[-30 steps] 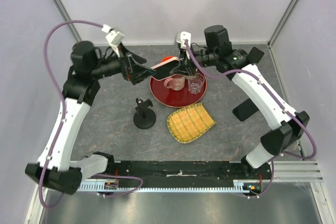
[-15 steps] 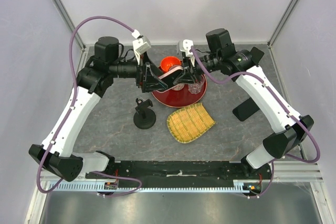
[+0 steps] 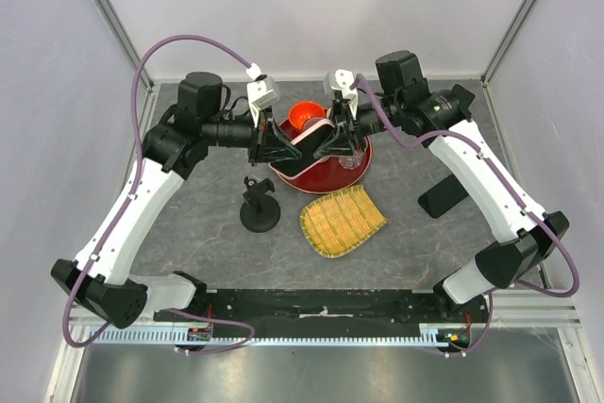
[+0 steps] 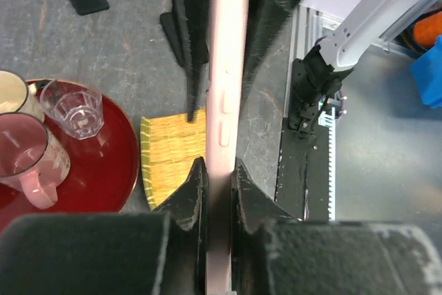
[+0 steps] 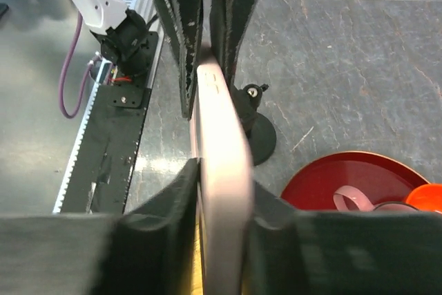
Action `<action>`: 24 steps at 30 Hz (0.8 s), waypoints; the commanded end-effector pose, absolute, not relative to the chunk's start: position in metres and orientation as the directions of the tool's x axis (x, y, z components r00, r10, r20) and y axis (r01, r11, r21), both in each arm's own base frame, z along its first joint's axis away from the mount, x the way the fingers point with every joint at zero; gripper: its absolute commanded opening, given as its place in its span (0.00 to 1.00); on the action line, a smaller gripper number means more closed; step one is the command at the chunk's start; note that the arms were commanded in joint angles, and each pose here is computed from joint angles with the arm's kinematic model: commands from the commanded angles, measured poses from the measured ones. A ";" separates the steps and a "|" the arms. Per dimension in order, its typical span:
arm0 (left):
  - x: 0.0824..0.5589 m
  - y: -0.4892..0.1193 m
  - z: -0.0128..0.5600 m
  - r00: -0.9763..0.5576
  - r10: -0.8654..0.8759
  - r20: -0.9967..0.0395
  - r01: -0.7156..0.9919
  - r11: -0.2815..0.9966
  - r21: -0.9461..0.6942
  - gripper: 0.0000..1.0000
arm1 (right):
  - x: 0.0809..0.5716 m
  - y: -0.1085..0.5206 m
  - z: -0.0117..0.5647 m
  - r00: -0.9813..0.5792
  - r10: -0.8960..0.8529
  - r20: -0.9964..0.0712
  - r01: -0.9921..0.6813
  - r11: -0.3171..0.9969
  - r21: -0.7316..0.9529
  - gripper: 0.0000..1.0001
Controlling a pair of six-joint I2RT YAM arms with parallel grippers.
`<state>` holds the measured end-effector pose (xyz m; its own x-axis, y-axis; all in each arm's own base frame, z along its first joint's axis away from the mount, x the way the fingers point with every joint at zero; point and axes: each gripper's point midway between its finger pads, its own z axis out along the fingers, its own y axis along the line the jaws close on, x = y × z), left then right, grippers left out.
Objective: Place the phone on the phone stand
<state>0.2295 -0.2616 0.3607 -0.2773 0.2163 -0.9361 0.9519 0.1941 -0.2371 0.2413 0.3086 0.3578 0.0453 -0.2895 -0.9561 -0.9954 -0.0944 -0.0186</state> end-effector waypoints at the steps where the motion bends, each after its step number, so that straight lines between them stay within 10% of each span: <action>1: 0.231 -0.251 0.384 -0.180 0.153 -0.972 0.949 0.287 -0.131 0.02 | 0.232 0.312 0.416 0.177 -0.148 -0.973 -0.981 -0.111 -0.162 0.51; 2: 0.232 -0.249 0.388 -0.162 0.130 -0.978 0.942 0.315 -0.114 0.02 | 0.237 0.315 0.429 0.162 -0.109 -0.981 -0.985 -0.076 -0.154 0.73; 6: 0.214 -0.246 0.403 -0.146 0.009 -0.989 0.942 0.308 -0.136 0.02 | 0.244 0.322 0.459 0.093 0.041 -0.995 -0.996 0.013 -0.092 0.87; 13: 0.203 -0.245 0.421 -0.109 -0.076 -0.991 0.951 0.281 -0.126 0.02 | 0.233 0.330 0.467 0.064 0.093 -0.994 -0.991 -0.108 -0.074 0.57; 24: 0.195 -0.238 0.444 0.005 -0.138 -0.990 0.953 0.300 -0.037 0.02 | 0.226 0.334 0.458 -0.004 0.067 -0.998 -0.978 -0.208 -0.010 0.55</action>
<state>0.2031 -0.2414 0.3973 -0.1475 -0.0399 -0.9883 0.9389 0.3084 -0.1526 0.2342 0.3334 0.4522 -0.0083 0.0541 -0.9985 -0.9895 -0.1443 0.0004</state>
